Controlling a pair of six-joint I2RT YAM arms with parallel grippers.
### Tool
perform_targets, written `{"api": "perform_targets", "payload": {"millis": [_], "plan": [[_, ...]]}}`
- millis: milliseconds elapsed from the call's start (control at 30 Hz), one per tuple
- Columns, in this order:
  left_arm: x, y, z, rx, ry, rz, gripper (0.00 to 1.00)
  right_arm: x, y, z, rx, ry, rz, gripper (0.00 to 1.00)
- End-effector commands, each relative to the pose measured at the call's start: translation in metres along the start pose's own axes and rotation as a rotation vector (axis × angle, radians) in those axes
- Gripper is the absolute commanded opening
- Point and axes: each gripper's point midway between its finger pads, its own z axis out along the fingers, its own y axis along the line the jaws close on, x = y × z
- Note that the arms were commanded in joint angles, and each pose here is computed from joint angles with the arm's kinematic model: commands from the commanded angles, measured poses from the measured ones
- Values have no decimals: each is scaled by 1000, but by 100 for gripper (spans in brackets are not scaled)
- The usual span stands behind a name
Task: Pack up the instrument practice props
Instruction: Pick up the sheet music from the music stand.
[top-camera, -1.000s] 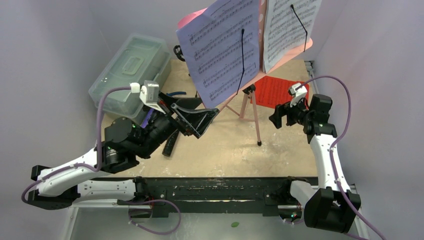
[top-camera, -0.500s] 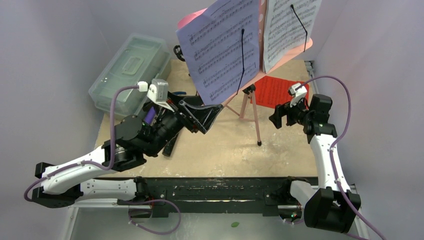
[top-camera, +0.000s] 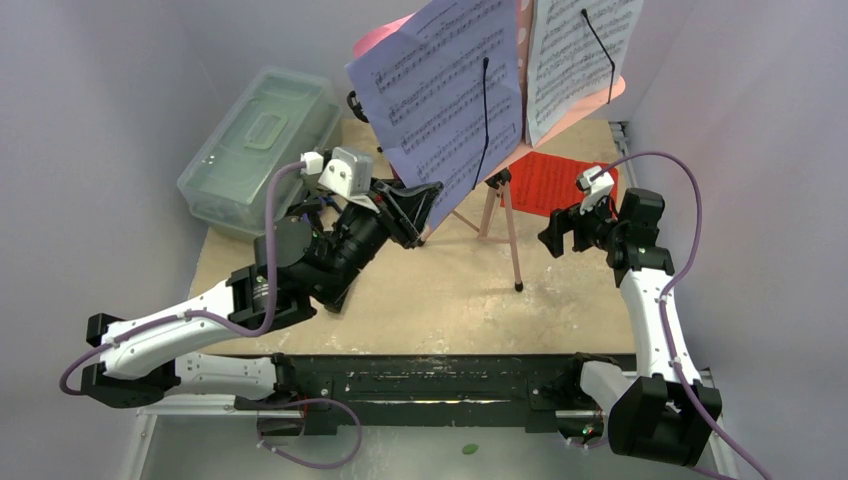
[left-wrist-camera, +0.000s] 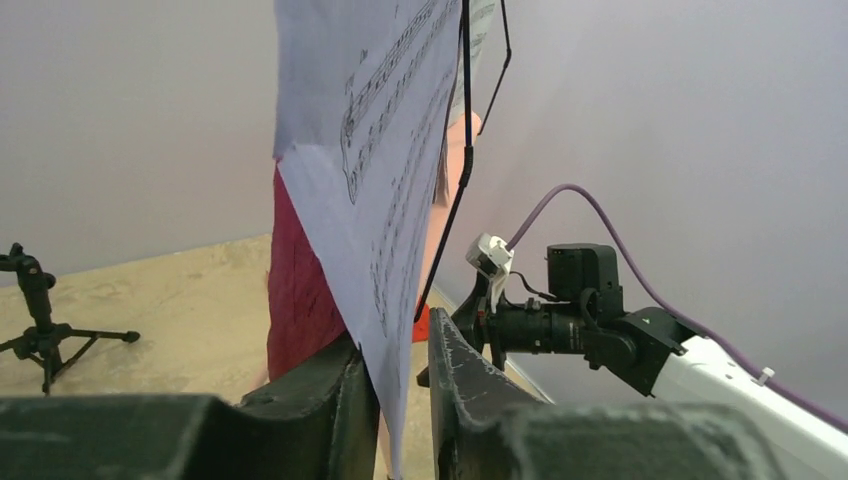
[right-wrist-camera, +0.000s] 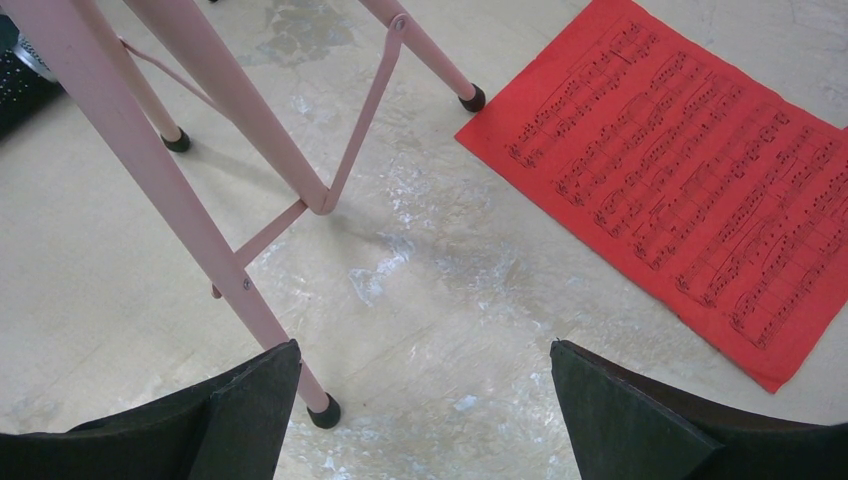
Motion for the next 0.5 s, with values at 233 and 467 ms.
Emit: {"api": "perform_targets", "payload": {"millis": [233,467], "plan": [[-44,2,7,-31,-93,135,0,-11,6,-7,-22,-35,-45,99],[-82,-2,-5,15,-183,144,0,-11,7,-7,-29,-36,-46,99]]}}
